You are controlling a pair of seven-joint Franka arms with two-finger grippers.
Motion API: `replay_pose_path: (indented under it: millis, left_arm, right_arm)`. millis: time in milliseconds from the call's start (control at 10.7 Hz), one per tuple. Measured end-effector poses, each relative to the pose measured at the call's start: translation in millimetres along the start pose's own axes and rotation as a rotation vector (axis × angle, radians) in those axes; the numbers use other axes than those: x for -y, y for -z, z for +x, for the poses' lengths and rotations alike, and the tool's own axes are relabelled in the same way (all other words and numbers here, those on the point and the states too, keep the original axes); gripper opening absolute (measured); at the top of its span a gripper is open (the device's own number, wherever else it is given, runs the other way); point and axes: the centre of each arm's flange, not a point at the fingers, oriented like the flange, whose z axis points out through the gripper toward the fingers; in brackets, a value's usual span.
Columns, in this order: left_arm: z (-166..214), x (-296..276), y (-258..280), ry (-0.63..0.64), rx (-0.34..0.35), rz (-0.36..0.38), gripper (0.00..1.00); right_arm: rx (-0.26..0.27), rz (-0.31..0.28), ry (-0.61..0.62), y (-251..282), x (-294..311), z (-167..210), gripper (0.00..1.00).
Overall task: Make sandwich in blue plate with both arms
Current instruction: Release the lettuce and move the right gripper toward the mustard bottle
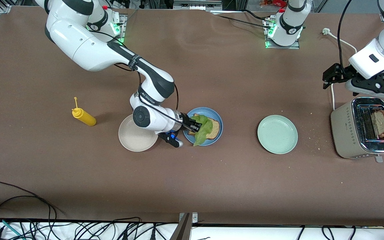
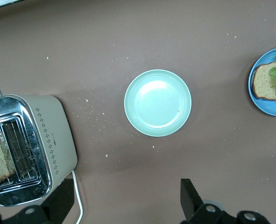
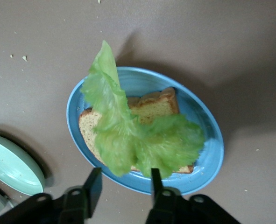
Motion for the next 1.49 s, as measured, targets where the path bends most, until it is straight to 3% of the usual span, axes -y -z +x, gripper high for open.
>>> replay_pose_path:
  millis: [373, 653, 1027, 1213, 1493]
  left_arm:
    - [4.7, 1.2, -11.0, -0.001, 0.019, -0.005, 1.0]
    - [9.9, 20.7, -30.6, 0.03, 0.05, -0.014, 1.0]
    - [15.9, 38.1, -41.8, 0.053, 0.062, -0.02, 1.0]
    - [20.2, 25.7, -35.5, 0.031, 0.049, -0.018, 1.0]
    - [23.7, 11.7, -32.4, 0.01, 0.041, -0.027, 1.0]
  right_arm:
    - [0.033, -0.047, -0.01, 28.5, -3.9, 5.4, 0.99]
    - [0.032, -0.164, 0.063, 115.8, -10.7, 3.5, 1.0]
    - [0.001, -0.396, 0.283, 254.6, -52.9, 5.0, 1.0]
    - [0.027, -0.429, 0.398, 326.8, -91.5, 21.8, 1.0]
    - [0.084, -0.385, 0.573, 428.3, -175.0, 56.5, 0.99]
